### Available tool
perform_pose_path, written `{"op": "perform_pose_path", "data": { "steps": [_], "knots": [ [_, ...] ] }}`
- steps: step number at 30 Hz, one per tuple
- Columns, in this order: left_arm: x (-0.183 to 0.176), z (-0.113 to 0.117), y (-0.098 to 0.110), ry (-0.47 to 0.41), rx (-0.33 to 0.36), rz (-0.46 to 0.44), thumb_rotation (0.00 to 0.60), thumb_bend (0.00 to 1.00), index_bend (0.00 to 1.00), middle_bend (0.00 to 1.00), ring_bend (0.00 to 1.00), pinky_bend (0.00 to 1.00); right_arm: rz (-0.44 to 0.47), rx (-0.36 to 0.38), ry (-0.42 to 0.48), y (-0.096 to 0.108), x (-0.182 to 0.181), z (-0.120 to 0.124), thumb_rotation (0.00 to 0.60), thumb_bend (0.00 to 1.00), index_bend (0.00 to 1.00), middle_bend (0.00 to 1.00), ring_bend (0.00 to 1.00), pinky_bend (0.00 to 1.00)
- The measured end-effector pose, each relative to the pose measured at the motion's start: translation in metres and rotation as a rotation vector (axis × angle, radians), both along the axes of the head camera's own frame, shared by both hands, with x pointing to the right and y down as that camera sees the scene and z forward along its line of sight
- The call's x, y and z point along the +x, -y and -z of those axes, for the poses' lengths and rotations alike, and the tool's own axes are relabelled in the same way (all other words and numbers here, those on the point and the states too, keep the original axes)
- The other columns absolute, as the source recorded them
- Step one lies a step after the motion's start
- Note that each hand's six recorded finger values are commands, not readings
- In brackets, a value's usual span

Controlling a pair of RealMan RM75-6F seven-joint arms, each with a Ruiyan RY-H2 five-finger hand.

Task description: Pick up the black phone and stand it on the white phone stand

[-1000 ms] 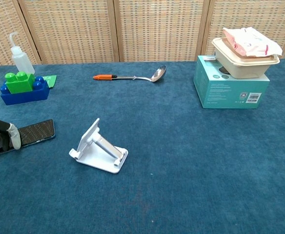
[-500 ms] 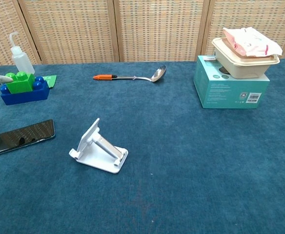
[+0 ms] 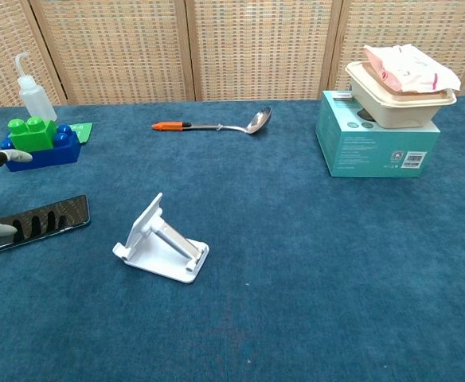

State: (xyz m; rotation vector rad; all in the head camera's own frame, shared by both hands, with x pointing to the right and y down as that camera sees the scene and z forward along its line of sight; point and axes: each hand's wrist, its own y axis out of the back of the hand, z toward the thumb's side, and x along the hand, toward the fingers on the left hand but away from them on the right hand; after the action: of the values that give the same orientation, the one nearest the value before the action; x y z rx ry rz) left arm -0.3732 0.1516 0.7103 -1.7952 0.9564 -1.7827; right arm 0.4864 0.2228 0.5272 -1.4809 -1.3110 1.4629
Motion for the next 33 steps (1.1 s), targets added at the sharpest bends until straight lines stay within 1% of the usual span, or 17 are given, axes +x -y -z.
{"op": "perform_pose_path", "data": {
  "steps": [4,8,16,19,25,27,29,33],
  "knots": [
    [0.029,-0.008,0.001,-0.026,-0.028,0.039,0.600,0.18,0.02,0.02,0.06,0.12,0.001,0.000,0.000,0.000,0.000,0.000,0.600,0.00,0.00,0.00,0.00,0.00],
    [0.041,-0.012,0.005,-0.040,-0.028,0.048,0.600,0.19,0.02,0.02,0.07,0.12,0.000,-0.001,0.000,0.000,0.000,0.000,0.600,0.00,0.00,0.00,0.00,0.00],
    [0.045,-0.019,0.007,-0.032,-0.036,0.067,0.600,0.19,0.02,0.03,0.08,0.12,0.001,-0.006,-0.001,0.000,0.000,-0.002,0.600,0.00,0.00,0.00,0.00,0.00],
    [0.044,-0.023,0.005,-0.023,-0.048,0.082,0.600,0.20,0.03,0.05,0.10,0.12,0.001,-0.007,-0.001,0.000,0.000,-0.002,0.600,0.00,0.00,0.00,0.00,0.00],
    [0.047,-0.025,0.006,-0.002,-0.051,0.097,0.600,0.23,0.06,0.07,0.11,0.12,0.000,-0.007,0.000,0.000,0.000,-0.002,0.600,0.00,0.00,0.00,0.00,0.00],
    [0.048,-0.026,0.006,0.002,-0.054,0.097,0.600,0.23,0.09,0.10,0.14,0.15,-0.001,-0.007,0.000,0.000,0.000,-0.002,0.600,0.00,0.00,0.00,0.00,0.00],
    [0.048,-0.027,0.006,0.002,-0.057,0.100,0.600,0.23,0.11,0.11,0.15,0.19,-0.002,-0.007,0.000,0.000,0.001,-0.002,0.600,0.00,0.00,0.00,0.00,0.00],
    [0.049,-0.028,0.005,0.006,-0.061,0.098,0.600,0.23,0.11,0.12,0.16,0.19,0.001,-0.009,0.000,0.000,0.000,-0.002,0.600,0.00,0.00,0.00,0.00,0.00]
  ]
}}
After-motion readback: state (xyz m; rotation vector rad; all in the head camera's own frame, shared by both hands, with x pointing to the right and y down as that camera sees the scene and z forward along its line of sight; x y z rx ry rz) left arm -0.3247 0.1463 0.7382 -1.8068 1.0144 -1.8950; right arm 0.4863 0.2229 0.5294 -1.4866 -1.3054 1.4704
